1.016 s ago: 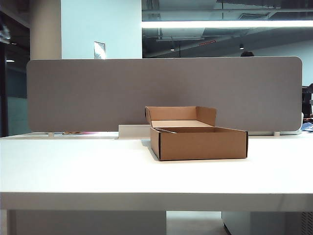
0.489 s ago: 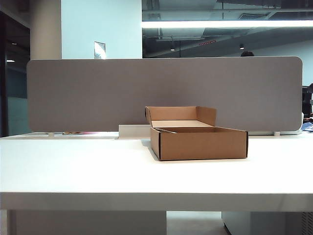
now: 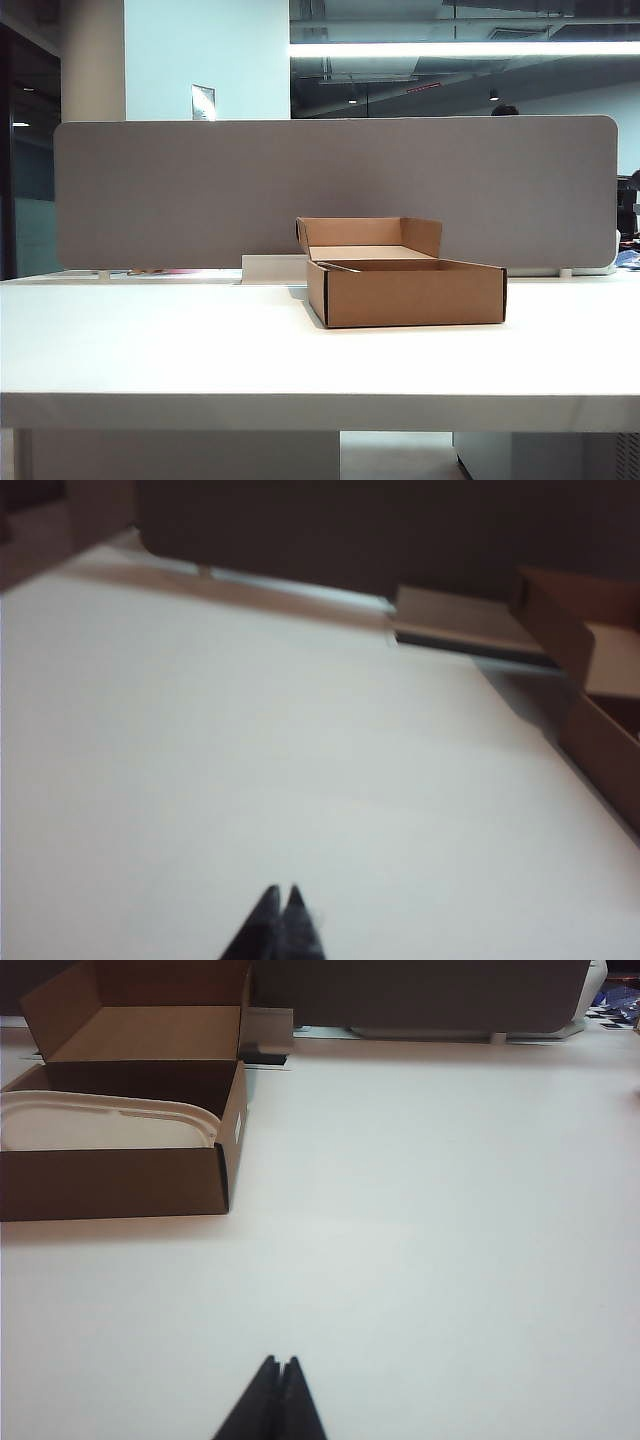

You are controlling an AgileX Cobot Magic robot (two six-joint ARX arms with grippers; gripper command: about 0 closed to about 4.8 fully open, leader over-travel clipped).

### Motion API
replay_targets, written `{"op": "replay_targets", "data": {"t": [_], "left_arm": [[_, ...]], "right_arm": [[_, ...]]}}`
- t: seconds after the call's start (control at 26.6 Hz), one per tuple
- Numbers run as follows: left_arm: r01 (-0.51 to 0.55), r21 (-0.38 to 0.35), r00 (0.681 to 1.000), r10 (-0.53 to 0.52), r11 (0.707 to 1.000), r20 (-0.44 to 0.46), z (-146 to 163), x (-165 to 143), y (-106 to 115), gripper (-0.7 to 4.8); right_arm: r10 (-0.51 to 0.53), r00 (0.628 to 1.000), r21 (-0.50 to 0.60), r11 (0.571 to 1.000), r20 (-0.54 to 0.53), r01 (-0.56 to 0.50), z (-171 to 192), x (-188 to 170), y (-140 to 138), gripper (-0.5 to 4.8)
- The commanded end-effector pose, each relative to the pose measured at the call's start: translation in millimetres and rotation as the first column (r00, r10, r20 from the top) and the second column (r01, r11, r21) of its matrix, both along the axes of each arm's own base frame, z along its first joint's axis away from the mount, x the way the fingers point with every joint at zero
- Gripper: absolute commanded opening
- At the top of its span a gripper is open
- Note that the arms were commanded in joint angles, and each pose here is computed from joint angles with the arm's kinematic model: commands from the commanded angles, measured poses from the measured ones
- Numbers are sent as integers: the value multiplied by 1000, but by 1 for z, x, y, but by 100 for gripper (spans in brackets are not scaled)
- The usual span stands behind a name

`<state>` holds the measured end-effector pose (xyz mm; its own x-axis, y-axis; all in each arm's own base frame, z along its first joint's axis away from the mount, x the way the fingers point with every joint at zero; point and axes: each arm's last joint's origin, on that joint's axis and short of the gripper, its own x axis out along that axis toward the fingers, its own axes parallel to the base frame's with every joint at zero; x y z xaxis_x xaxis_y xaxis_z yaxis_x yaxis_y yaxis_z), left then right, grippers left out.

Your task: Pick up the lid and place it into the paper box.

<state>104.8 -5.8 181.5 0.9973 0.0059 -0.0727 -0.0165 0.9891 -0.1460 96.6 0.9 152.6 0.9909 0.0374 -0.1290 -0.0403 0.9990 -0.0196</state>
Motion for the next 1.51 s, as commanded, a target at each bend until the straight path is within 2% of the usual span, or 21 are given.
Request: {"op": "replay_targets", "data": {"t": [0.04, 0.34, 0.87, 1.2, 1.51], "left_arm": [[11, -2, 998, -11, 1000, 54, 1, -4, 4, -6], [24, -1, 994, -23, 1000, 110, -8, -8, 6, -6], [21, 20, 996, -22, 1000, 88, -14, -7, 6, -6], [67, 10, 998, -67, 998, -18, -25, -8, 5, -5], [67, 10, 998, -67, 998, -20, -25, -8, 5, -5]], "right_arm": [[-3, 1000, -4, 1000, 1, 3, -1, 0, 0, -8], [-3, 1000, -4, 1000, -1, 3, -1, 0, 0, -8], [-3, 1000, -4, 1000, -1, 3, -2, 0, 0, -8], [-3, 1000, -4, 1000, -1, 3, -2, 0, 0, -8], [-3, 1000, -4, 1000, -1, 3, -2, 0, 0, -8]]}}
